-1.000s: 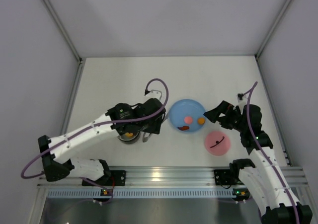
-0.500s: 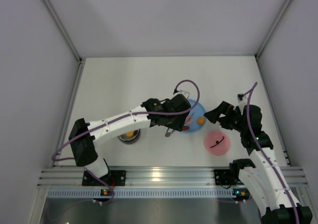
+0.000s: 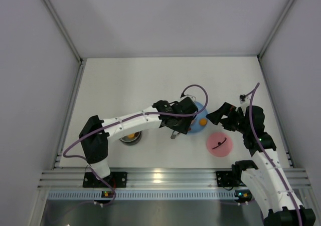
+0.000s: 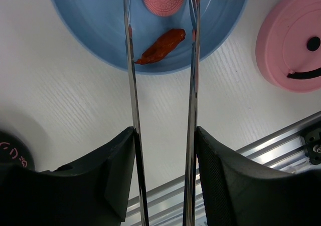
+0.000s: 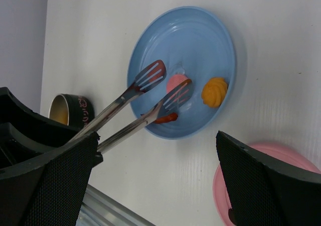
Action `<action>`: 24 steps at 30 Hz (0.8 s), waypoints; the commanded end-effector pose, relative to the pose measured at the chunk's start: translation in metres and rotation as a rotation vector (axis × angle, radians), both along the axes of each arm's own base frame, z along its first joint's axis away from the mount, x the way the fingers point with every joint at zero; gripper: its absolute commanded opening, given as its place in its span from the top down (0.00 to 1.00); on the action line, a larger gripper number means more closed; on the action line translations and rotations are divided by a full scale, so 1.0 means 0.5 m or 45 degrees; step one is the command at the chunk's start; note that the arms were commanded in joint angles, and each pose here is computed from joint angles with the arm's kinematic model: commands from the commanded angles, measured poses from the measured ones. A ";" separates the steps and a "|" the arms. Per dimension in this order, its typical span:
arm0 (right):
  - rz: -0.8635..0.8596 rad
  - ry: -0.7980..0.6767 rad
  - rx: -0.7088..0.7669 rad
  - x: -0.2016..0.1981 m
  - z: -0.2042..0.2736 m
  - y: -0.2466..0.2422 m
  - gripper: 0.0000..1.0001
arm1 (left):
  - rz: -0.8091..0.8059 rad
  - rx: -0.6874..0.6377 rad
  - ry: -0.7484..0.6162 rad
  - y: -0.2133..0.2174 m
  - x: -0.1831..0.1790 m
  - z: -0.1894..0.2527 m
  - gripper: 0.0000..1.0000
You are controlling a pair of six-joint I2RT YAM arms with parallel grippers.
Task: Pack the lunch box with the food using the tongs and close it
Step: Pick up the fake food from the plate.
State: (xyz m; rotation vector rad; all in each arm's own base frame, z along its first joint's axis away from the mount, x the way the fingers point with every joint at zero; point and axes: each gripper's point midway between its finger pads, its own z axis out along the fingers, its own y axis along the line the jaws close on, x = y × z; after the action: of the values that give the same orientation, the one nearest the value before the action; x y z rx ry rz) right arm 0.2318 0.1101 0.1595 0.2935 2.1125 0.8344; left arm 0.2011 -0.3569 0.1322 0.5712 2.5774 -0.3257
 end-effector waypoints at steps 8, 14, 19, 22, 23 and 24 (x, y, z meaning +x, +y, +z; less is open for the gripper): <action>-0.016 -0.094 -0.027 0.015 0.054 -0.010 0.01 | -0.015 -0.068 -0.025 -0.033 0.013 0.016 0.47; -0.014 -0.094 -0.026 0.015 0.053 -0.010 0.00 | -0.017 -0.071 -0.023 -0.034 0.012 0.018 0.51; -0.016 -0.086 -0.027 0.014 0.048 -0.010 0.01 | -0.013 -0.085 -0.045 -0.032 0.016 0.033 0.56; -0.017 -0.085 -0.026 0.015 0.048 -0.010 0.01 | -0.007 -0.107 -0.073 -0.032 0.020 0.054 0.58; -0.017 -0.085 -0.026 0.015 0.047 -0.010 0.01 | -0.011 -0.116 -0.086 -0.032 0.022 0.062 0.59; -0.017 -0.087 -0.026 0.015 0.048 -0.010 0.00 | -0.009 -0.126 -0.099 -0.033 0.025 0.071 0.59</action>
State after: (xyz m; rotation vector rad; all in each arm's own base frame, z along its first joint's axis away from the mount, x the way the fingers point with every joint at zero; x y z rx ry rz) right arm 0.2344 0.1096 0.1683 0.2793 2.0923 0.8286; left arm 0.2009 -0.3585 0.1239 0.5822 2.5936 -0.3119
